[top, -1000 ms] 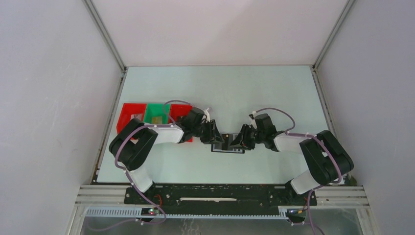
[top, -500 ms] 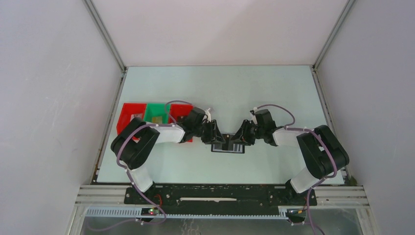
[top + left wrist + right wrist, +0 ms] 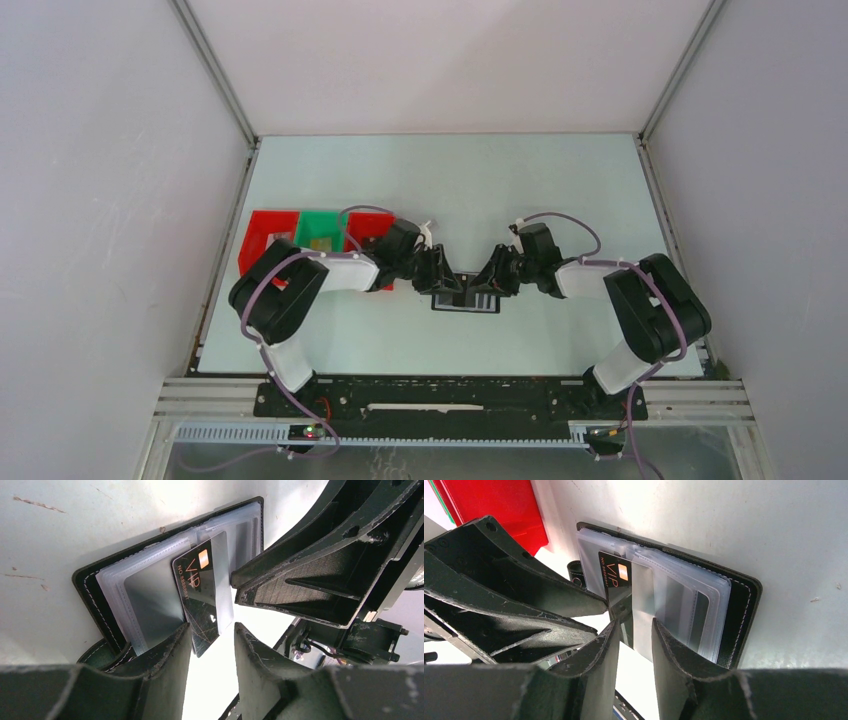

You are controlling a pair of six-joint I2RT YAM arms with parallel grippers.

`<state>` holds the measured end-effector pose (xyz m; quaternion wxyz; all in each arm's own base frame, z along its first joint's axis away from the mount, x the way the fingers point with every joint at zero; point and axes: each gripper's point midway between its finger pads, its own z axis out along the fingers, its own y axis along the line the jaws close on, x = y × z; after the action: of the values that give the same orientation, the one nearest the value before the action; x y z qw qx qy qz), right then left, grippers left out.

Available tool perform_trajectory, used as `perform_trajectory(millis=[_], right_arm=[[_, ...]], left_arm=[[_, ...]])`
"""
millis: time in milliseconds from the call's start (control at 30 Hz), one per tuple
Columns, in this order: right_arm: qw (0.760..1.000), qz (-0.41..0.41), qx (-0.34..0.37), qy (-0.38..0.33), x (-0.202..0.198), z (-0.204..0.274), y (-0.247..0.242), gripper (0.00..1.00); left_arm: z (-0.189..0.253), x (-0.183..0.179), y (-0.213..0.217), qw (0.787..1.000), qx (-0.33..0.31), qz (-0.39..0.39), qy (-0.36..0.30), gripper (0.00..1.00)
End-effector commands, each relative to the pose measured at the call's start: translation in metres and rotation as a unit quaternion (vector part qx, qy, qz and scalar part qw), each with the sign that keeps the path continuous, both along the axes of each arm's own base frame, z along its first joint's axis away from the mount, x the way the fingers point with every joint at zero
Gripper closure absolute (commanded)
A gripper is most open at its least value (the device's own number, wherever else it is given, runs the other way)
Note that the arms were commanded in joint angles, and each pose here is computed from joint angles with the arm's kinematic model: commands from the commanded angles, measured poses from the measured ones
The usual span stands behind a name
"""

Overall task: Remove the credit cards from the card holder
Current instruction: Remove the credit card from the card holder.

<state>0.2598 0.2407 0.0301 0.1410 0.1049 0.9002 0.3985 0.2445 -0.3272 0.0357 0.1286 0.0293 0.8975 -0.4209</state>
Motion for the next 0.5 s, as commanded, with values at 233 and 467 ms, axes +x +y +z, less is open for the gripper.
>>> perform_trajectory(millis=[233, 467], right_arm=[[1.000, -0.006, -0.018, 0.023, -0.008, -0.023, -0.003, 0.61], [0.999, -0.003, -0.013, 0.031, -0.012, -0.028, -0.003, 0.61]], left_arm=[[-0.059, -0.011, 0.038, 0.992, 0.124, 0.015, 0.015, 0.55], [-0.055, -0.013, 0.030, 0.996, 0.090, 0.011, 0.015, 0.55]])
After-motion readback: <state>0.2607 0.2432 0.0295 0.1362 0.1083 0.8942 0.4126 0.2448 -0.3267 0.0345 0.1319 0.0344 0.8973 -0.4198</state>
